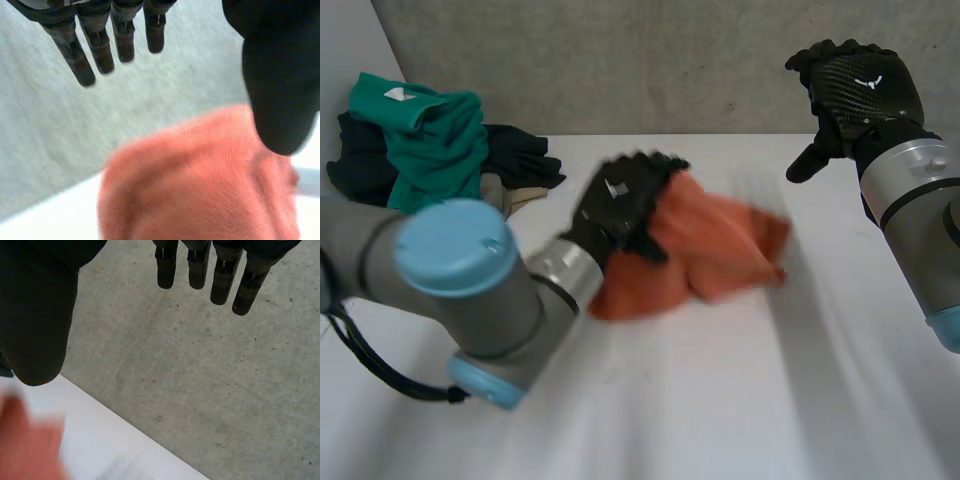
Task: Fold the laundry.
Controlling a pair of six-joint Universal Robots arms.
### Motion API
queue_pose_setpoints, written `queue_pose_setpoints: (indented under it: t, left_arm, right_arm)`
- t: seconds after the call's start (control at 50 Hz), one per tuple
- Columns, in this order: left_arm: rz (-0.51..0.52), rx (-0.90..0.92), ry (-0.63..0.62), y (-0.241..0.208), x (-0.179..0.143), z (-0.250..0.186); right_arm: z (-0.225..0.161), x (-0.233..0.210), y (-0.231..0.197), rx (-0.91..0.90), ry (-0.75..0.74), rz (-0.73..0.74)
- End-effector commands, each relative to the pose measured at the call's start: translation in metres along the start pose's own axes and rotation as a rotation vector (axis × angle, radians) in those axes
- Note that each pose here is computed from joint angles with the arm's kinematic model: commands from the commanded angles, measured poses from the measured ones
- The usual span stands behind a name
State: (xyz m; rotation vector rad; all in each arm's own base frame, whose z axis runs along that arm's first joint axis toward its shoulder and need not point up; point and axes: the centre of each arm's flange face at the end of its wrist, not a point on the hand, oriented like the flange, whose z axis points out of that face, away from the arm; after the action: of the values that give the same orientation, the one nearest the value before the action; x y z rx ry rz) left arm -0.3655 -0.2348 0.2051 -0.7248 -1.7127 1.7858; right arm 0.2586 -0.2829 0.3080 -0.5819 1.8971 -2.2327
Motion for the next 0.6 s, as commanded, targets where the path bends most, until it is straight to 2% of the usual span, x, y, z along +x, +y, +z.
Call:
queue_pose_setpoints:
  t: [0.02, 0.12, 0.2, 0.3, 0.42, 0.48, 0.6]
  left_arm:
    - [-0.045, -0.035, -0.039, -0.02, -0.013, -0.008]
    - [-0.015, 0.017, -0.143, -0.044, -0.054, -0.012]
    - [-0.015, -0.005, -0.168, -0.042, -0.065, -0.018]
    - [-0.004, -0.076, -0.173, -0.023, -0.061, -0.028]
    - [0.081, -0.136, -0.165, -0.002, -0.058, -0.029]
    - [0.121, -0.176, -0.161, 0.014, -0.061, -0.023]
    - [0.287, -0.245, -0.142, 0.045, -0.071, 0.001]
  right_arm:
    - [-0.002, -0.002, 0.004, -0.033, -0.013, -0.099]
    - [-0.007, -0.006, 0.005, -0.096, -0.044, -0.226]
    - [-0.011, -0.006, 0.006, -0.146, -0.063, -0.296]
    - [-0.015, -0.011, 0.024, -0.255, -0.114, -0.318]
    - [-0.019, -0.025, 0.063, -0.41, -0.231, -0.248]
    - [-0.018, -0.029, 0.081, -0.475, -0.226, -0.145]
    - [-0.02, -0.035, 0.111, -0.577, -0.206, 0.043]
